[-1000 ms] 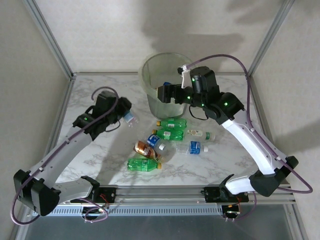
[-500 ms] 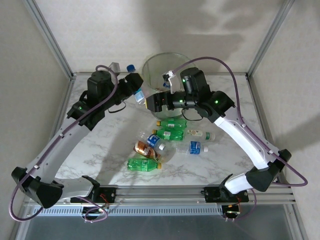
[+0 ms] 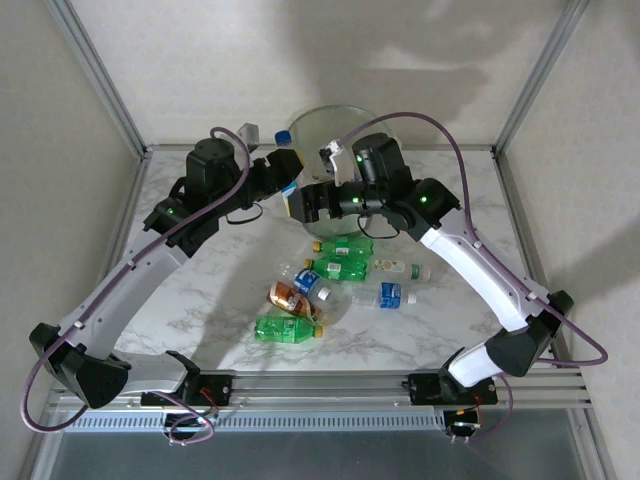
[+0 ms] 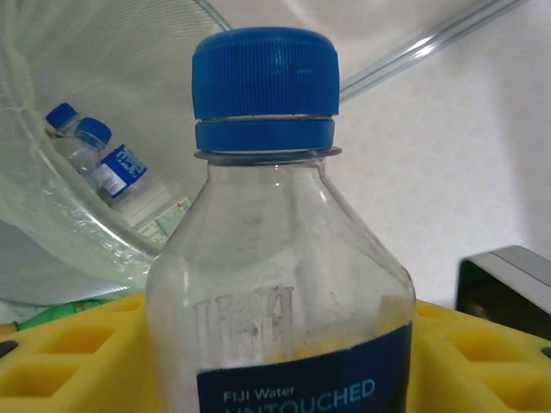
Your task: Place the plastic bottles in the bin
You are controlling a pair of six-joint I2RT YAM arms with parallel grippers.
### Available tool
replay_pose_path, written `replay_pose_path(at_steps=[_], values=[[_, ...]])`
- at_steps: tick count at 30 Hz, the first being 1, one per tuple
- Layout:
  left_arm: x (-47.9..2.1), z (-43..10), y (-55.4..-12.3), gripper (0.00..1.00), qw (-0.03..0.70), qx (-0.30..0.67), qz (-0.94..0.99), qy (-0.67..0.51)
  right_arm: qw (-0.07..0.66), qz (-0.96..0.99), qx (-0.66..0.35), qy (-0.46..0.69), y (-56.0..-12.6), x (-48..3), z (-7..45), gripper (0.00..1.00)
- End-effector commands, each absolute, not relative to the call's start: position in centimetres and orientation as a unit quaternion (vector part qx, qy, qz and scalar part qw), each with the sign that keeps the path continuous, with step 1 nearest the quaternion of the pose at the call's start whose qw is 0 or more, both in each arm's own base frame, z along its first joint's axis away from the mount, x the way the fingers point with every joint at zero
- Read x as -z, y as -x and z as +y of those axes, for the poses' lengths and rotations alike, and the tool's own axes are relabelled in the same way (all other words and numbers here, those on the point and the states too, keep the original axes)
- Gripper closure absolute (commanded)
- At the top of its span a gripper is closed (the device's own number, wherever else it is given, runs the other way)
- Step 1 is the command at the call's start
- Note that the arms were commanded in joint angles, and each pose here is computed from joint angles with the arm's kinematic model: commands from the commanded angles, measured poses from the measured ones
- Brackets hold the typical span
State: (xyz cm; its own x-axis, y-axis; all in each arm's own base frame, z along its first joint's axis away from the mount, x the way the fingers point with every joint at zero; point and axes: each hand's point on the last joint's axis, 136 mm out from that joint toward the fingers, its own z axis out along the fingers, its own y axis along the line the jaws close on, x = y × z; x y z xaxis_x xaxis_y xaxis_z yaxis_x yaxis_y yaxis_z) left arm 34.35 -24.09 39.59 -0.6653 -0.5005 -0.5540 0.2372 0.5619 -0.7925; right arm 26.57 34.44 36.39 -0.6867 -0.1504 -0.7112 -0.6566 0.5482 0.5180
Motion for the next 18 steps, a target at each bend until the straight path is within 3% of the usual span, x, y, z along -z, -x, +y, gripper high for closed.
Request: replay_pose_path(at_steps=[1, 9, 18], values=[[-41.88, -25.06, -33.64, 0.40, 0.407, 0.490, 0.769, 0.054, 0.329, 0.810, -0.413, 0.255, -26.60, -38.12, 34.93, 0.08], [-41.58, -25.42, -33.60, 0.40, 0.400, 0.492, 0.772, 0.049, 0.330, 0.806, -0.418, 0.259, -26.67, -38.40, 35.27, 0.15], [-41.65, -25.67, -33.78, 0.40, 0.398, 0.497, 0.770, 0.048, 0.332, 0.808, -0.415, 0.256, -26.71, -38.25, 35.10, 0.30]])
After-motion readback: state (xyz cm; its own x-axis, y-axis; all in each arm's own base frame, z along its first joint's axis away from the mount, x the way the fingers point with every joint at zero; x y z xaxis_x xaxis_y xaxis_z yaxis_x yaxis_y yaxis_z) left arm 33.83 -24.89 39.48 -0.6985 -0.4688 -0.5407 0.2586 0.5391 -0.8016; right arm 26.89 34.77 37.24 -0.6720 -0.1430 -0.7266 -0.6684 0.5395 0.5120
